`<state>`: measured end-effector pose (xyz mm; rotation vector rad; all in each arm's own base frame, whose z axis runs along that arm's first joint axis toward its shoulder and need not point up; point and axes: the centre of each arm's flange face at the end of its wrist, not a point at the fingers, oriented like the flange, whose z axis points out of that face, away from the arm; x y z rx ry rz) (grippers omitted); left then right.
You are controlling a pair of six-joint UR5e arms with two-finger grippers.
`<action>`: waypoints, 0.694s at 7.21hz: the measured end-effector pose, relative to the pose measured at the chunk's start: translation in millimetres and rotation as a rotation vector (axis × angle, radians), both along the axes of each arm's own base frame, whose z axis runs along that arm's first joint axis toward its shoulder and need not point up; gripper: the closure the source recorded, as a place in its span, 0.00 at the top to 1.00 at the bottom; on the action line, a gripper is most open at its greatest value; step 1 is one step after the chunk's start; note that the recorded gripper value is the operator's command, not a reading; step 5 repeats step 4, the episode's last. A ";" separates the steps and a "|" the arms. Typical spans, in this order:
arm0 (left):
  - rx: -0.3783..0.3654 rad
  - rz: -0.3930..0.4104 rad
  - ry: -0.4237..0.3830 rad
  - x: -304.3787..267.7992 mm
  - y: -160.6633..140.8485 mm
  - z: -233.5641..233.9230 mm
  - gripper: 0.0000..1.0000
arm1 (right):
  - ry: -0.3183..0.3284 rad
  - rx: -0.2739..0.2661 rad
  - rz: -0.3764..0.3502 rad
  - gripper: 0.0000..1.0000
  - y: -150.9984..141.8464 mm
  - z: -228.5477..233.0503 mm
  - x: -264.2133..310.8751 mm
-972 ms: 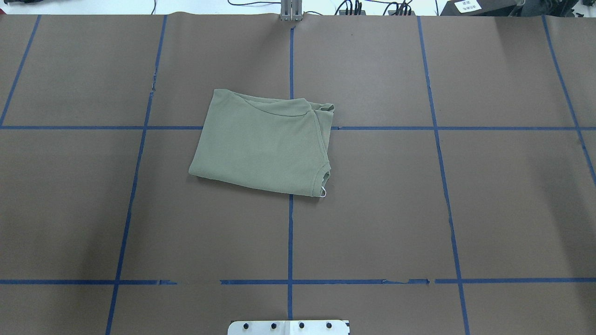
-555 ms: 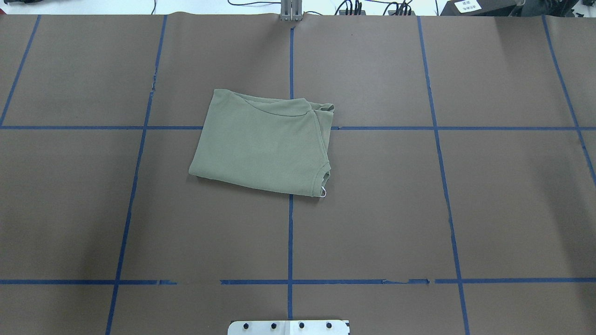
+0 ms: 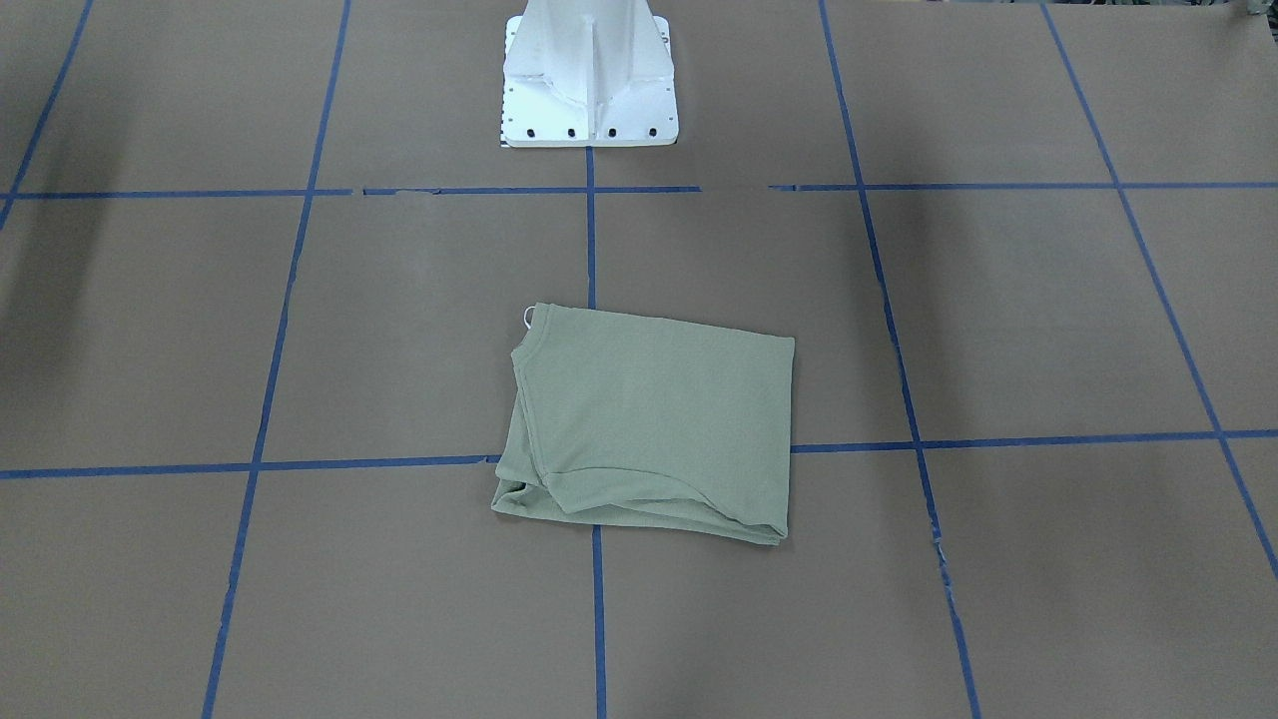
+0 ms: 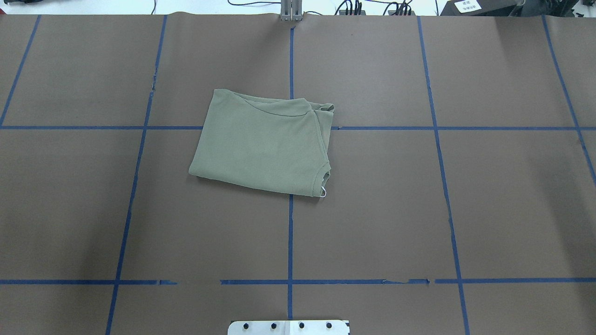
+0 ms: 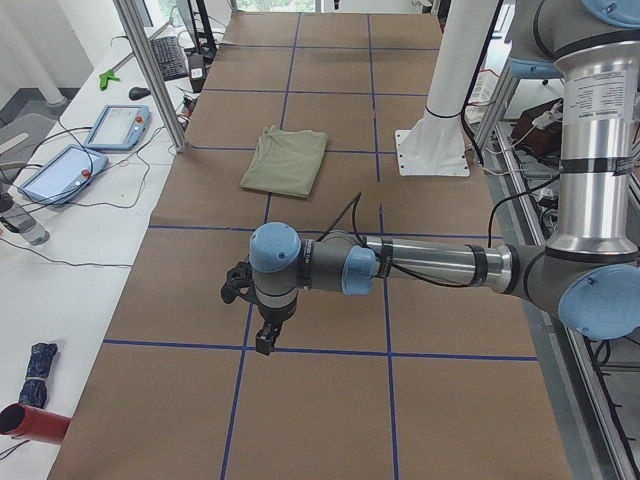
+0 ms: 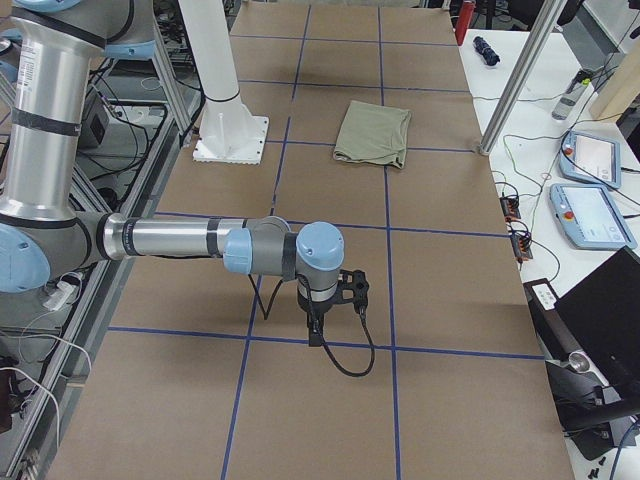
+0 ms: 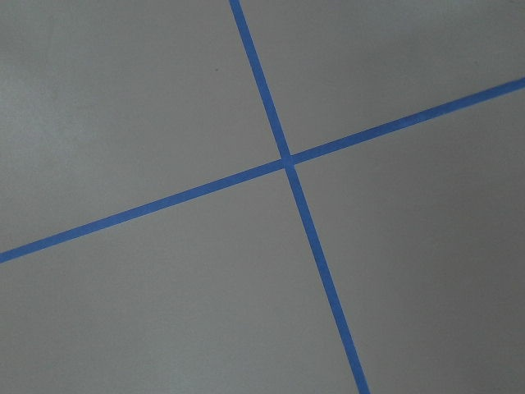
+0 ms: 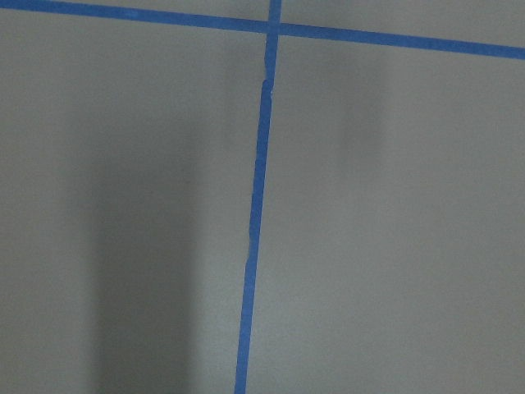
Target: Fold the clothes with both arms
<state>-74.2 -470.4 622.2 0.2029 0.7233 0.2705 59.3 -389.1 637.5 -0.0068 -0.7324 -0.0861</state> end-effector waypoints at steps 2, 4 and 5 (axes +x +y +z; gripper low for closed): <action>-0.003 0.000 0.001 0.0 0.1 1.0 1.00 | 0.000 0.000 0.000 1.00 0.0 -0.2 0.0; -0.004 0.000 0.002 0.1 0.2 1.5 1.00 | 0.000 0.000 0.000 1.00 0.0 -0.2 0.0; -0.004 0.000 0.002 0.1 0.2 1.5 1.00 | 0.000 0.000 0.000 1.00 0.0 -0.2 0.0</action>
